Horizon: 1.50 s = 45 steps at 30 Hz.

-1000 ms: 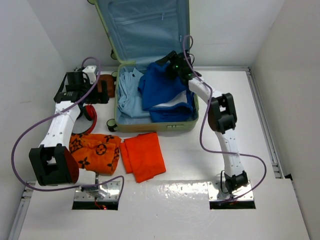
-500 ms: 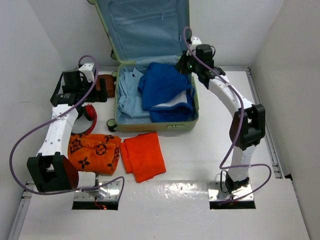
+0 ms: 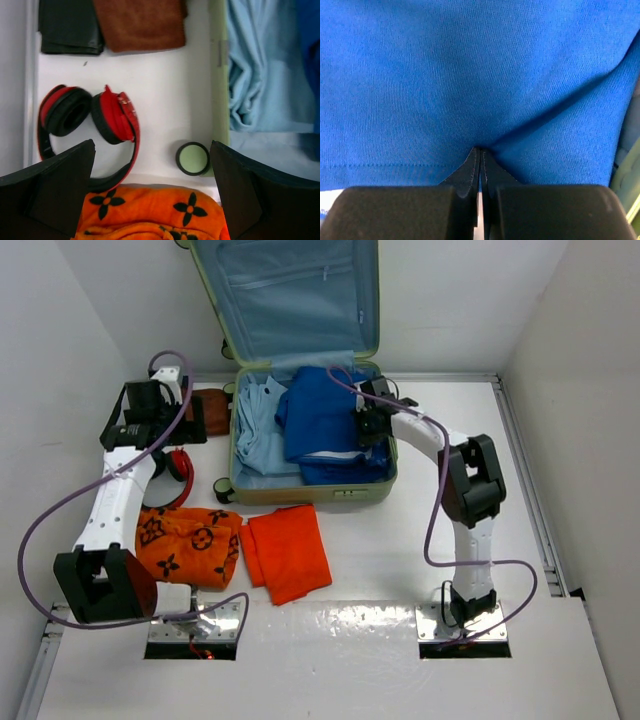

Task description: Pack the luggage

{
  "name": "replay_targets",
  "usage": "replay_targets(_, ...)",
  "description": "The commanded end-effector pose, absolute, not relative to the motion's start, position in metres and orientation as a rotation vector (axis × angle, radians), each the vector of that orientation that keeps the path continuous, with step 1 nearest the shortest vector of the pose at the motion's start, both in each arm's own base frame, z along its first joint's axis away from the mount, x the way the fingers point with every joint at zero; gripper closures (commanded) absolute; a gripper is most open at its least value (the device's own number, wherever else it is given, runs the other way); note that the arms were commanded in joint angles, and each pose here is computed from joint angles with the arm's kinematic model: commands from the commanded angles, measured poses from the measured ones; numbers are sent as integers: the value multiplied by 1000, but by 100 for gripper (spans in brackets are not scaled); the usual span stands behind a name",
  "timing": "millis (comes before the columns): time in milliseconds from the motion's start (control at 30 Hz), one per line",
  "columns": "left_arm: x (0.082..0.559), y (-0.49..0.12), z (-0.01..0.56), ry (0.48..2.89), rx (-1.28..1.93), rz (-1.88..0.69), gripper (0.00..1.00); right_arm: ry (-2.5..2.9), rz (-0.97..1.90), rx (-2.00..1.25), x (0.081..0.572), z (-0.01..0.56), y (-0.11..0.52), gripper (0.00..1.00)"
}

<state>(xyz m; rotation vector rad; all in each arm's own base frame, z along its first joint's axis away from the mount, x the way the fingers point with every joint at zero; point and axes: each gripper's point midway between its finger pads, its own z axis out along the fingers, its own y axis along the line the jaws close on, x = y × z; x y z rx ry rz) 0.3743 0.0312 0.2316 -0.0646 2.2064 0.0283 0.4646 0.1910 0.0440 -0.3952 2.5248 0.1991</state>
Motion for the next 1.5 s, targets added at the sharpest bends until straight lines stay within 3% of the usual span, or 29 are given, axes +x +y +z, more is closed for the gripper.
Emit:
replay_targets(0,382,45,242,2190,-157,120,0,2670,210,-436,425,32,185,100)
replay_targets(67,392,50,232,2224,-152,146,0,2633,311,-443,422,41,196,100)
replay_targets(200,420,57,208,2296,-112,193,0,2425,507,-503,421,117,220,73)
replay_targets(233,423,63,202,2318,-95,209,0,2397,594,-539,415,129,229,59)
replay_targets(333,432,69,190,2347,-55,166,0,2267,676,-614,398,175,229,42)
replay_targets(433,418,42,183,2349,110,-37,0,2202,759,-671,375,197,220,39)
replay_targets(533,397,35,197,2276,179,-39,0,2187,873,-672,343,203,211,42)
replay_targets(800,358,38,255,2106,91,15,0,2520,1144,-429,207,146,231,46)
replay_targets(900,342,38,277,2037,38,28,0,2462,906,-271,204,115,219,42)
replay_targets(1133,314,34,302,1945,-50,9,0,2220,739,-482,187,101,255,37)
replay_targets(1200,308,33,299,1955,-65,-2,0,2253,766,-502,179,92,263,30)
replay_targets(1233,304,30,305,1937,-56,-8,0,2260,788,-516,173,87,270,18)
replay_targets(1333,301,31,306,1928,-71,-2,0,2290,737,-421,172,66,278,2)
replay_targets(1467,296,32,318,1900,-65,17,0,2316,677,-360,172,56,292,0)
